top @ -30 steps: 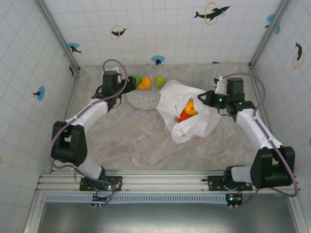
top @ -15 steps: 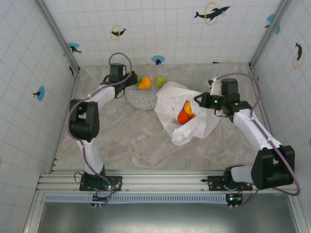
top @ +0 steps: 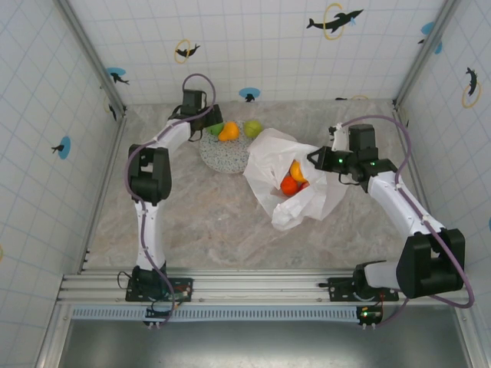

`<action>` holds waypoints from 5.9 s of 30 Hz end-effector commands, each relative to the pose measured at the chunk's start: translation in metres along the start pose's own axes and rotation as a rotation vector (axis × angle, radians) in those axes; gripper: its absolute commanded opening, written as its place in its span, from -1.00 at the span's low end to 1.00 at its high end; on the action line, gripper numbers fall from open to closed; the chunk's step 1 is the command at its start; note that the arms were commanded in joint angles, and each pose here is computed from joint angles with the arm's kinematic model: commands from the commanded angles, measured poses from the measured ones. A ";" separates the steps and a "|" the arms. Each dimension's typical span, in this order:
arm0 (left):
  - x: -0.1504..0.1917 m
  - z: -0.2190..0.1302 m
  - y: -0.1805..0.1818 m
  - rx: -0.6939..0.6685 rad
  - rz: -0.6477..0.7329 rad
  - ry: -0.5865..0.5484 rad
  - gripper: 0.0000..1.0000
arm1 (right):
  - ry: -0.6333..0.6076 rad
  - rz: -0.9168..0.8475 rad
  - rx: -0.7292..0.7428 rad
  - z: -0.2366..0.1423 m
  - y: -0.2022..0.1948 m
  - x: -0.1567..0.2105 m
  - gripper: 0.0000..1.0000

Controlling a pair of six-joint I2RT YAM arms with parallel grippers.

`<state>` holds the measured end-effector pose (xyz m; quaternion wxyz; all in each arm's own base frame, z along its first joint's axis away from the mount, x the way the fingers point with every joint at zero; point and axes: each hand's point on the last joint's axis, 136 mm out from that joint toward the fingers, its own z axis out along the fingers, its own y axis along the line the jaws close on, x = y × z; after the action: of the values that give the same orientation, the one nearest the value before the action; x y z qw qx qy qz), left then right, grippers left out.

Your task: Place the fruits into the plastic bag

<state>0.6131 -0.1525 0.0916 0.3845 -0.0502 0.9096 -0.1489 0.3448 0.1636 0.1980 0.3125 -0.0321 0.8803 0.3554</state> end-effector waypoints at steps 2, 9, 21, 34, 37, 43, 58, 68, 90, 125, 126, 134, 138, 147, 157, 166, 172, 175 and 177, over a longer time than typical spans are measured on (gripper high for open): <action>0.014 0.019 0.010 -0.004 0.011 0.061 0.86 | -0.021 -0.033 0.000 -0.003 0.008 -0.013 -1.00; 0.024 0.032 0.010 0.024 -0.011 0.094 0.77 | -0.015 -0.033 0.004 -0.003 0.006 -0.011 -1.00; 0.028 0.033 0.012 0.030 -0.018 0.116 0.49 | -0.010 -0.031 0.009 -0.002 0.004 -0.008 -1.00; -0.033 -0.034 -0.011 0.046 0.012 -0.022 0.22 | -0.019 -0.029 0.009 -0.006 0.007 -0.009 -1.00; -0.048 -0.068 -0.020 0.076 0.001 -0.074 0.20 | -0.020 -0.027 0.007 -0.006 0.007 -0.008 -1.00; -0.049 -0.152 -0.050 0.226 -0.036 -0.190 0.18 | -0.030 -0.024 -0.005 -0.007 0.010 -0.010 -1.00; 0.129 -0.290 -0.200 0.668 0.210 -0.090 0.16 | -0.035 -0.029 -0.013 -0.005 0.013 -0.015 -1.00; 0.240 -0.251 -0.270 0.728 0.447 0.145 0.17 | -0.030 -0.024 -0.065 -0.010 0.026 -0.019 -1.00; 0.194 -0.145 -0.251 0.301 0.357 -0.107 0.30 | 0.012 -0.033 -0.055 -0.016 0.023 -0.012 -1.00; 0.196 -0.199 -0.248 0.418 0.402 -0.061 0.92 | -0.004 0.016 -0.036 -0.014 -0.003 -0.011 -1.00; 0.197 -0.206 -0.246 0.427 0.406 -0.049 0.91 | -0.004 0.018 -0.035 -0.014 -0.004 -0.011 -1.00; 0.214 -0.257 -0.208 0.479 0.390 -0.018 0.90 | -0.006 0.022 -0.036 -0.013 -0.005 -0.011 -1.00; 0.221 -0.269 -0.181 0.463 0.314 -0.020 0.90 | -0.007 0.024 -0.035 -0.012 -0.006 -0.010 -1.00; 0.240 -0.231 -0.135 0.377 0.042 0.112 0.85 | -0.014 0.024 -0.040 -0.014 -0.004 -0.013 -1.00; 0.273 -0.202 -0.172 0.518 0.007 0.279 -0.22 | -0.022 0.017 -0.033 -0.017 -0.003 -0.017 -1.00; 0.227 -0.271 -0.228 0.805 0.067 0.209 -1.00 | -0.072 -0.069 0.131 -0.047 -0.009 -0.040 -1.00; 0.201 -0.314 -0.252 0.960 0.062 0.165 -1.00 | -0.165 -0.142 0.289 -0.086 -0.010 -0.069 -1.00; 0.198 -0.318 -0.252 0.967 0.059 0.148 -1.00 | -0.187 -0.152 0.298 -0.090 -0.009 -0.073 -1.00; 0.201 -0.313 -0.250 0.952 0.058 0.151 -1.00 | -0.179 -0.138 0.282 -0.084 -0.011 -0.070 -1.00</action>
<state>0.2466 -0.3549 0.2281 0.3006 0.1607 0.7793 -0.5258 0.3592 0.0958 0.2810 0.4169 -0.0207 0.8803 0.2253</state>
